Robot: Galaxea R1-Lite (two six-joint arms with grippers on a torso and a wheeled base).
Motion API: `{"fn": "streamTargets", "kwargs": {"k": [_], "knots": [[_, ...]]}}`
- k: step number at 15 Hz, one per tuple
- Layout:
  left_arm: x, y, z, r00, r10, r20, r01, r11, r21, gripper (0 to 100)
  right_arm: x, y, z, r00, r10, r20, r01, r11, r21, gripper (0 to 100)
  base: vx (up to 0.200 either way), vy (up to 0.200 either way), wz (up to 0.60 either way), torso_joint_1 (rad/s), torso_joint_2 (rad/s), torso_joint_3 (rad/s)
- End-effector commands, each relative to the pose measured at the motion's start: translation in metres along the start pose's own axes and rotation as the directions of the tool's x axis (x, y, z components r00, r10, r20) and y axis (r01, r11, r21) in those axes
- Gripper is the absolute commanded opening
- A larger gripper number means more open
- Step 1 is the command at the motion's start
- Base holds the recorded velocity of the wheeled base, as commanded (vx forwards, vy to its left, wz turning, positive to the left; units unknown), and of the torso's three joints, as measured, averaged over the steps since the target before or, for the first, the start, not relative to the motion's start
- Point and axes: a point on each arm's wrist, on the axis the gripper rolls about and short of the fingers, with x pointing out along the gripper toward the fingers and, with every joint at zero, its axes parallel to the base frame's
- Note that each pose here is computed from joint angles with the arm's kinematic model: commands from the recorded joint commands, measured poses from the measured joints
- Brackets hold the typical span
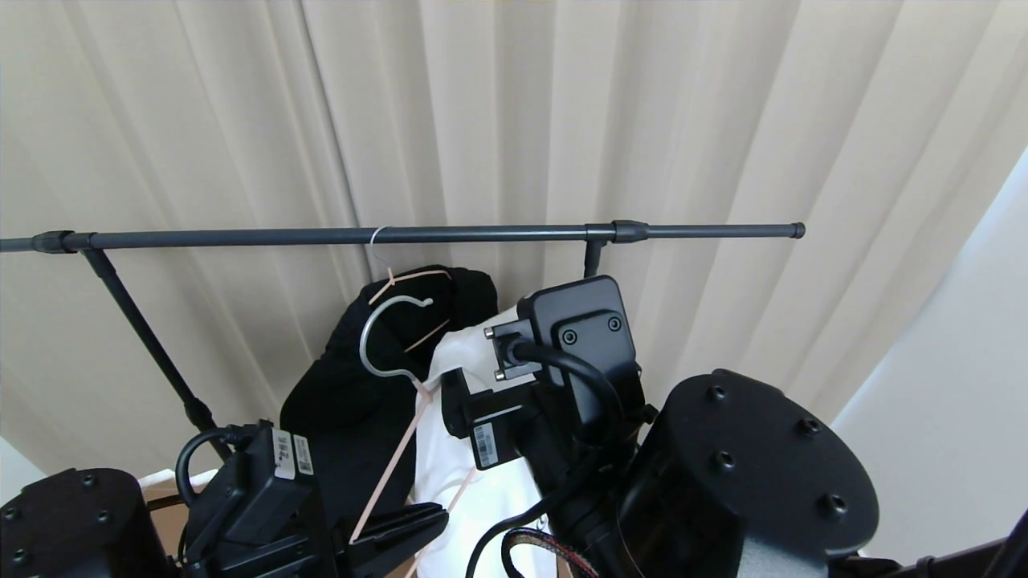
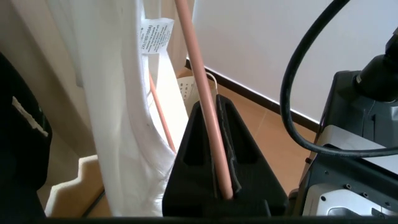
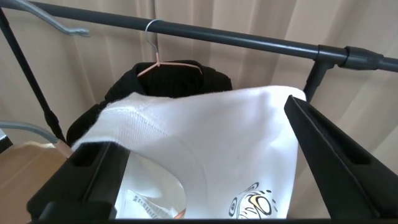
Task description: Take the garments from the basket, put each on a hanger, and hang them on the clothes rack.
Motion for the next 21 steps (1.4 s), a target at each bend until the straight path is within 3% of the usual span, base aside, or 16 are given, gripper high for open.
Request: {"fn": "streamTargets", "kwargs": {"k": [1, 21], "knots": [[0.0000, 0.0003, -0.0002, 1.000, 0.003, -0.001, -0.003, 1.000, 0.000, 0, 0.0001, -0.0004, -0.0015, 1.000, -0.001, -0.003, 0.001, 1.000, -0.009, 100, 0.000, 0.000, 0.00, 0.000, 0.00, 0.000], [-0.0008, 0.0051, 0.0019, 0.999, 0.051, 0.010, -0.051, 0.999, 0.009, 0, -0.0063, -0.0077, -0.0005, 1.000, 0.001, -0.009, -0.002, 0.999, -0.038, 100, 0.000, 0.000, 0.00, 0.000, 0.00, 0.000]]}}
